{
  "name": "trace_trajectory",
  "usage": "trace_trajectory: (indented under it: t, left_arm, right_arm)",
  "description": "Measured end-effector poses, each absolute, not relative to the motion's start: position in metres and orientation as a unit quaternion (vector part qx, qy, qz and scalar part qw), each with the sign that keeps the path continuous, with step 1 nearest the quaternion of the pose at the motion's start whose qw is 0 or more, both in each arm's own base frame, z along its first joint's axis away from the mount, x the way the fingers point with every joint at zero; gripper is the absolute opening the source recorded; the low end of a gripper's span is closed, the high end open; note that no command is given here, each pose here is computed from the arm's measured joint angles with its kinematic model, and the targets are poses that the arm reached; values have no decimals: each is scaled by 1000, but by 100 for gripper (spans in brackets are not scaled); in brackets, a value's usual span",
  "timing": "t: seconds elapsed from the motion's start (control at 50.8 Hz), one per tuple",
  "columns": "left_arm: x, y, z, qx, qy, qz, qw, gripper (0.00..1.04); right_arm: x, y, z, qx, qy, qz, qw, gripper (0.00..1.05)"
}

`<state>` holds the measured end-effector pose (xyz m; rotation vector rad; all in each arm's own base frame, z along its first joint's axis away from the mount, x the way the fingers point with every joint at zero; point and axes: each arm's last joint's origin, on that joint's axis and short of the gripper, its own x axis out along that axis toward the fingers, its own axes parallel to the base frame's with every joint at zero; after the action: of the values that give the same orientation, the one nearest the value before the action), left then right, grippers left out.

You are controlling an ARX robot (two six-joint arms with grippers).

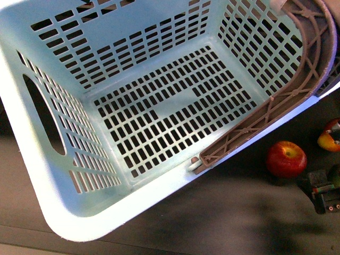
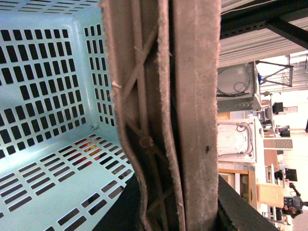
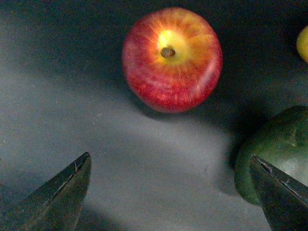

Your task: Pick apple with right arm and hold basket with left

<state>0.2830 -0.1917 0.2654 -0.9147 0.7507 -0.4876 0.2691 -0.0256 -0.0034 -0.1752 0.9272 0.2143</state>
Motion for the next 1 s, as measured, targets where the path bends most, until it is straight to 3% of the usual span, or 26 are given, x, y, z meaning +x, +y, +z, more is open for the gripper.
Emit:
trace_trajectory:
  t: [0.886, 1.004]
  left_arm:
    - [283, -192, 265, -427, 350, -227, 802, 19]
    - [283, -192, 265, -427, 350, -227, 802, 19]
  right_arm:
    - [341, -7, -53, -141, 475, 135, 858, 96]
    - [343, -6, -56, -145, 477, 131, 857, 81]
